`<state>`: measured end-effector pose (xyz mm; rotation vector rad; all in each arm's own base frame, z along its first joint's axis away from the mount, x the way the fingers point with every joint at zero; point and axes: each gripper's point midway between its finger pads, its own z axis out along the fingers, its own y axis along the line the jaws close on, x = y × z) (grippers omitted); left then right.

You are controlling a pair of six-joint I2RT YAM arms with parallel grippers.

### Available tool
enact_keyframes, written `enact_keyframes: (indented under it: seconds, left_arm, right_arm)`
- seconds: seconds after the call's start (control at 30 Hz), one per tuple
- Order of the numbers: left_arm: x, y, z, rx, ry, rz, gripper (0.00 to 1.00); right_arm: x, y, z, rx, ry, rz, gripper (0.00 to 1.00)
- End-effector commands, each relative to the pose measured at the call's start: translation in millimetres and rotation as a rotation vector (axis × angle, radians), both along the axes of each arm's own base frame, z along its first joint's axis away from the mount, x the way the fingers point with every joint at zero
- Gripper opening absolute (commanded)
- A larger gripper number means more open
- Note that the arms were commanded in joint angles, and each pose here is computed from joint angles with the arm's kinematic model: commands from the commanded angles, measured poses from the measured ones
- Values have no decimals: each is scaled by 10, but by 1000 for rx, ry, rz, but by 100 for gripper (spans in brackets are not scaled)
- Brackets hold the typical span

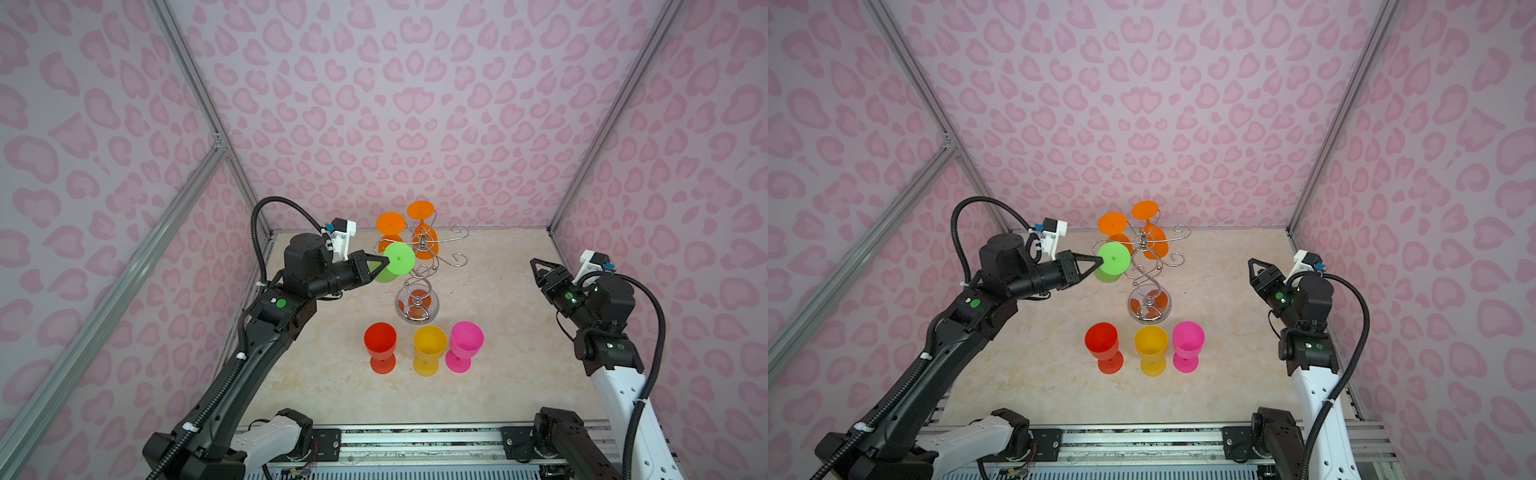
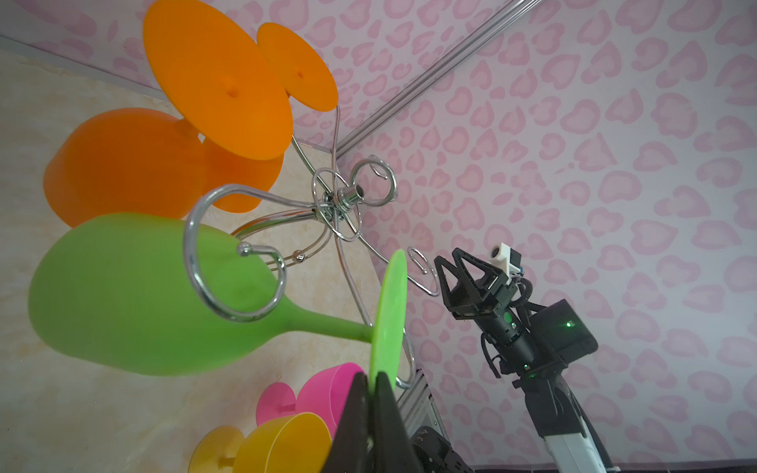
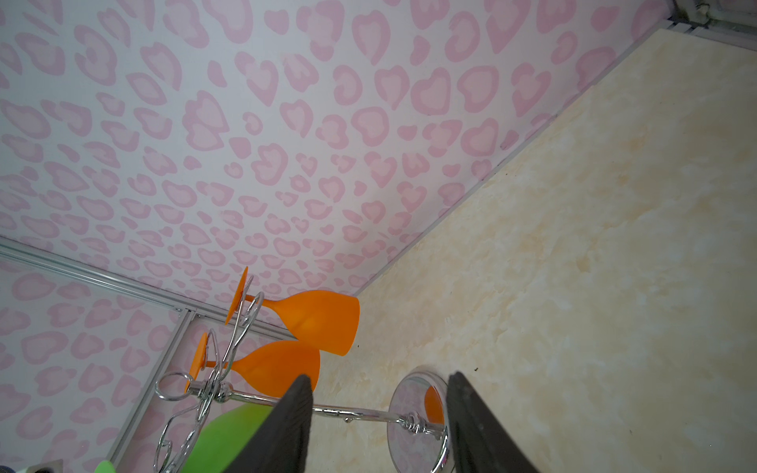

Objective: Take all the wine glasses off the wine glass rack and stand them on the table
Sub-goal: 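Close the left gripper on the green glass foot and lift it off, then raise the green glass toward the right gripper while the right gripper rises to meet it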

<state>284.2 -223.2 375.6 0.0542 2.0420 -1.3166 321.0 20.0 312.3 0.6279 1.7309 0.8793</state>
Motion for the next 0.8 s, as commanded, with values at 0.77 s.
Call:
enact_keyframes:
  seconds: [0.77]
  left_arm:
    - [-1268, 337, 1773, -212, -454, -170, 2]
  right_arm:
    - [-71, 261, 759, 77, -327, 159, 51]
